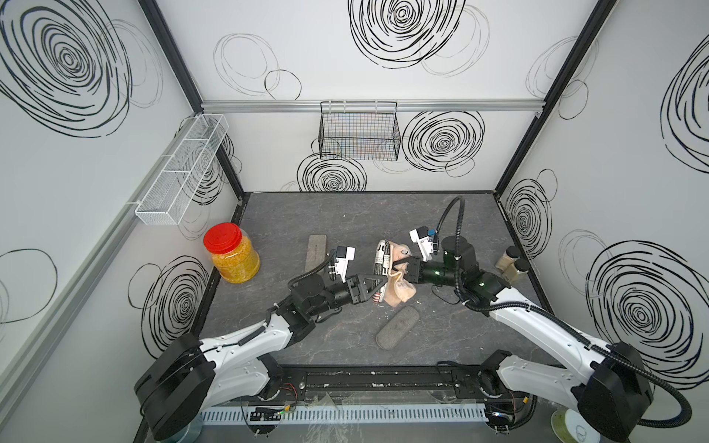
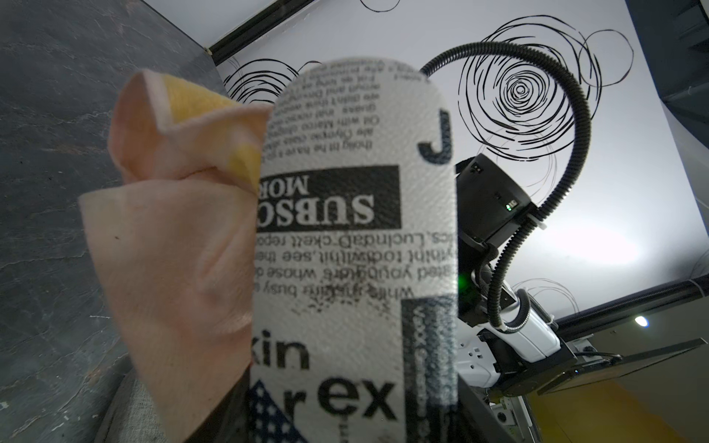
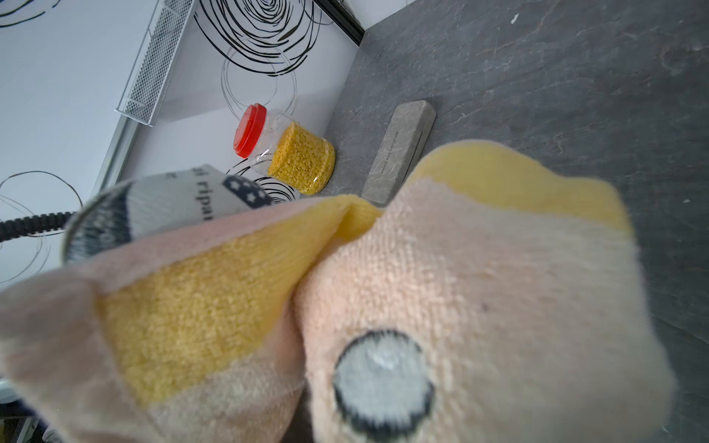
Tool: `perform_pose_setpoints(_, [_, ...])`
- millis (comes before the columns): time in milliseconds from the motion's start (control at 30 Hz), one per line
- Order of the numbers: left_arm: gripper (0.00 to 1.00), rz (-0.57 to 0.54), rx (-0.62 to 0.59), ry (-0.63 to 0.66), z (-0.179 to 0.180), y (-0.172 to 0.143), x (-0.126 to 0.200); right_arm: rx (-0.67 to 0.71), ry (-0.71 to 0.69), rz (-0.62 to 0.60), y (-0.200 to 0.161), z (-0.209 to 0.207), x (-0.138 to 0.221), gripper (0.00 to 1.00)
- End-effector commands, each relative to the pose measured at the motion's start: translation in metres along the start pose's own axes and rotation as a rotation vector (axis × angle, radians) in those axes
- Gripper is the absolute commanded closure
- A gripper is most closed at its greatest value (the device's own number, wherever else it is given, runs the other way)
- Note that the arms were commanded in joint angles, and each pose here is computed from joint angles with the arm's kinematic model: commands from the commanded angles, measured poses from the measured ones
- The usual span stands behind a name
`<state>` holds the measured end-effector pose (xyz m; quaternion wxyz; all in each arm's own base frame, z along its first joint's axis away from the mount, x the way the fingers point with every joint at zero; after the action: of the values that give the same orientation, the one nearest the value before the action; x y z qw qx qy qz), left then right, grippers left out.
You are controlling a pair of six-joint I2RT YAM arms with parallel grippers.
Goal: Wipe the eyeglass case
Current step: Wipe the dirt from the eyeglass case.
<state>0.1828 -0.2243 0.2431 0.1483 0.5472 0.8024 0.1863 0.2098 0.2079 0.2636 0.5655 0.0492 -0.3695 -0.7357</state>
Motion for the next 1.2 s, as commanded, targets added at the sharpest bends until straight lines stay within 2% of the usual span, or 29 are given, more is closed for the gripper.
perform_pose_setpoints(0, [0.46, -0.026, -0.067, -0.060, -0.015, 0.007, -0.003, 0.124, 0.134, -0.104, 0.020, 0.036, 0.020, 1.00])
perform_pose_setpoints(100, [0.46, -0.019, -0.065, -0.053, -0.012, 0.005, -0.003, 0.139, 0.214, -0.138, 0.020, 0.045, 0.027, 1.00])
perform_pose_setpoints(167, [0.46, -0.018, -0.065, -0.052, -0.011, 0.005, -0.003, 0.138, 0.218, -0.152, 0.019, 0.046, 0.029, 1.00])
perform_pose_setpoints(300, [0.46, -0.020, -0.069, -0.056, -0.012, 0.005, -0.002, 0.138, 0.139, -0.132, 0.014, 0.035, 0.021, 1.00])
perform_pose_setpoints(433, [0.46, -0.022, -0.072, -0.058, -0.013, 0.005, -0.001, 0.163, 0.009, -0.027, -0.006, 0.023, -0.002, 1.00])
perform_pose_setpoints(533, [0.46, -0.025, -0.070, -0.053, -0.011, 0.004, 0.001, 0.184, -0.037, 0.033, -0.015, 0.024, -0.013, 1.00])
perform_pose_setpoints(600, [0.46, -0.027, -0.070, -0.051, -0.011, 0.003, 0.001, 0.176, -0.085, 0.032, -0.013, 0.022, -0.013, 1.00])
perform_pose_setpoints(700, [0.46, -0.034, -0.074, -0.049, -0.011, 0.004, 0.003, 0.185, -0.187, -0.041, -0.001, 0.019, -0.005, 1.00])
perform_pose_setpoints(967, [0.46, -0.025, -0.071, -0.038, -0.007, 0.002, 0.002, 0.241, 0.061, -0.176, 0.017, 0.051, 0.023, 1.00])
perform_pose_setpoints(1067, [0.46, -0.023, -0.073, -0.043, -0.008, 0.002, 0.001, 0.230, 0.065, -0.176, 0.016, 0.048, 0.023, 1.00])
perform_pose_setpoints(1167, [0.46, -0.013, -0.072, -0.046, -0.007, 0.002, -0.001, 0.193, -0.014, -0.123, 0.010, 0.032, 0.012, 1.00])
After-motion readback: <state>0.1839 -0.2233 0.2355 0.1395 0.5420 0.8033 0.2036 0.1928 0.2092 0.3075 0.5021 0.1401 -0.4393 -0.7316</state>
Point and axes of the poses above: each gripper's point midway between its finger pads, its own x axis back along the fingers, its own z axis along the line the jaws close on, y = z × x, the point moved 8 cm from there along x, back along the fingers
